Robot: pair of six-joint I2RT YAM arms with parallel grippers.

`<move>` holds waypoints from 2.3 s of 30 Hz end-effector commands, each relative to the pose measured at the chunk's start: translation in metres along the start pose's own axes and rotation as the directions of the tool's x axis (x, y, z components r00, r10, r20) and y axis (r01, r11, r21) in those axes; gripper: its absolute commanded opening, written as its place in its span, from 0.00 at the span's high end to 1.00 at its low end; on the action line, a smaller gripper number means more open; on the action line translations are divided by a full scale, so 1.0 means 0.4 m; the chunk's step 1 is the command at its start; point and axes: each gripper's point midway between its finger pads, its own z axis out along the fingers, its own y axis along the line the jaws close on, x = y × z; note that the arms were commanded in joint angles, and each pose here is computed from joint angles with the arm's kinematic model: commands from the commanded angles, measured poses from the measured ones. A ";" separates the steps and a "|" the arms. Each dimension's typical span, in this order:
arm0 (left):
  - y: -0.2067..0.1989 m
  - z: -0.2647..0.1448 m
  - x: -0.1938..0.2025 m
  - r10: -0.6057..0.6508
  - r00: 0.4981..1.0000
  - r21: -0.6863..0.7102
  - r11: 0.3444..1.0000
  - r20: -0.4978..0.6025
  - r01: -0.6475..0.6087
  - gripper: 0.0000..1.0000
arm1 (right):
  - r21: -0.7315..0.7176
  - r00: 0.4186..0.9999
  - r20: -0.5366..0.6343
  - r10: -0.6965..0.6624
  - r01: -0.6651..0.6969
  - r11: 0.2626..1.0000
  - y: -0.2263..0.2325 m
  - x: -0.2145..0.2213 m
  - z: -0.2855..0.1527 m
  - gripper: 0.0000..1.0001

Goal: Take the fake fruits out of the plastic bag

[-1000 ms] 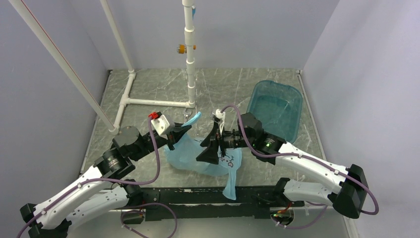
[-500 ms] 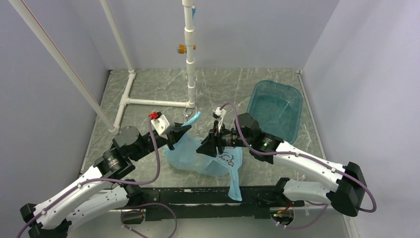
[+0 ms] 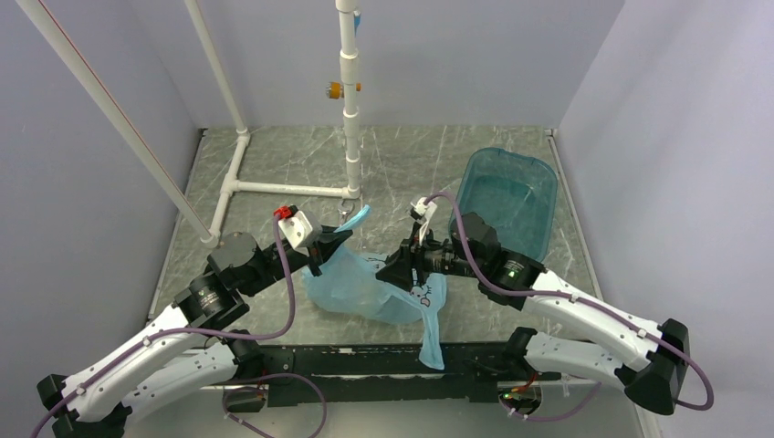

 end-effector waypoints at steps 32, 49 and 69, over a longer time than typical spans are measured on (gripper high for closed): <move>0.078 -0.043 -0.010 -0.278 0.960 -0.259 0.930 -0.035 0.260 0.28 | 0.391 0.971 0.223 0.082 -0.166 0.905 -0.137 -0.086 0.041 1.00; -0.058 -0.051 0.079 -0.762 0.629 -0.252 0.645 -0.150 0.721 0.15 | 0.186 0.937 0.274 0.217 -0.273 0.944 -0.068 -0.107 0.051 1.00; 0.020 0.088 0.166 -0.756 0.647 -0.400 0.625 -0.098 0.671 0.60 | 0.113 0.945 0.210 0.251 -0.279 0.954 -0.041 -0.049 0.065 0.91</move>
